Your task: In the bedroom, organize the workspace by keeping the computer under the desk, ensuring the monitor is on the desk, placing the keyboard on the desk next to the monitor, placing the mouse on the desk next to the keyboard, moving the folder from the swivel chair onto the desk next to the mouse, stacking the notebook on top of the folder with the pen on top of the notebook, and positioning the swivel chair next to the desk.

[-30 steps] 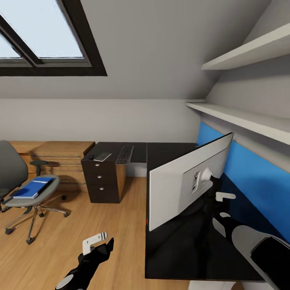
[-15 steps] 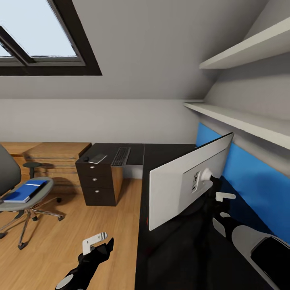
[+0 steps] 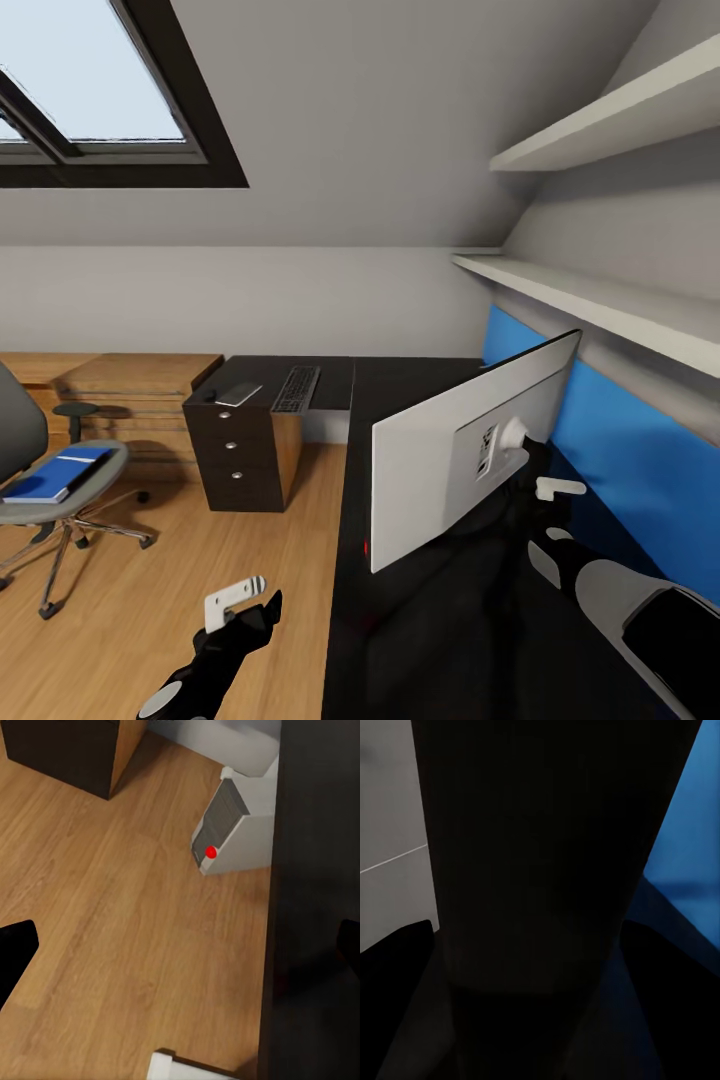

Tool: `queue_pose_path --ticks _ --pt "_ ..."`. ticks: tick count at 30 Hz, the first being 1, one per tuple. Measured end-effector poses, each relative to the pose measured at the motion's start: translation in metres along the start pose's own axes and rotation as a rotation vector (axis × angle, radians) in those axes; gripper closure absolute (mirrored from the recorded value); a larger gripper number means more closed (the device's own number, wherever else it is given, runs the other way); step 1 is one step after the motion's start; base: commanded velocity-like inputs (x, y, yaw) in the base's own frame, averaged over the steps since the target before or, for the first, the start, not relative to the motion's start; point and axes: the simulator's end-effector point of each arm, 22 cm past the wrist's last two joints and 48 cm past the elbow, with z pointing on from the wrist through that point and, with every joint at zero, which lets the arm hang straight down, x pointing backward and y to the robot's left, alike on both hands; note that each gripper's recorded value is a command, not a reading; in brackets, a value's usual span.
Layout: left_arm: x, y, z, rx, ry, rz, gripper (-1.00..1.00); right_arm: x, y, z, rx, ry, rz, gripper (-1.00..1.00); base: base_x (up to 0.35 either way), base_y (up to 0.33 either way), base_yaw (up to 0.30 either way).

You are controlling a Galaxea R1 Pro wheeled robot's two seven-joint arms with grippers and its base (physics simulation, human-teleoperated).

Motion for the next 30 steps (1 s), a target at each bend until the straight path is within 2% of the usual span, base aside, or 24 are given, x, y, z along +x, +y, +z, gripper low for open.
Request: queue_pose_path --ticks 6,23,24,25,30 --pt "-0.0005 0.0004 -0.0001 -0.001 -0.001 0.0 -1.0 0.0 -0.0007 -0.0002 0.001 0.0 0.0 1.0 0.164 0.0 0.0" --pt "-0.0004 0.0004 0.0001 -0.001 -0.001 -0.001 -1.0 0.0003 -0.0008 -0.0001 0.001 0.0 0.0 1.0 0.041 0.0 0.0" --pt "-0.0004 0.0004 0.0001 -0.001 -0.001 -0.001 -1.0 0.0004 -0.0008 -0.0001 0.001 0.0 0.0 -1.0 0.001 0.0 0.0" --pt "-0.0002 0.0005 0.0004 -0.001 0.0 -0.001 -1.0 0.0018 -0.0018 -0.0002 -0.003 -0.003 -0.029 -1.0 0.0 0.0 0.0" --pt "-0.0003 0.0005 0.0004 -0.001 0.0 -0.001 -1.0 0.0021 -0.0021 -0.0003 -0.003 -0.003 -0.032 -1.0 0.0 0.0 0.0"
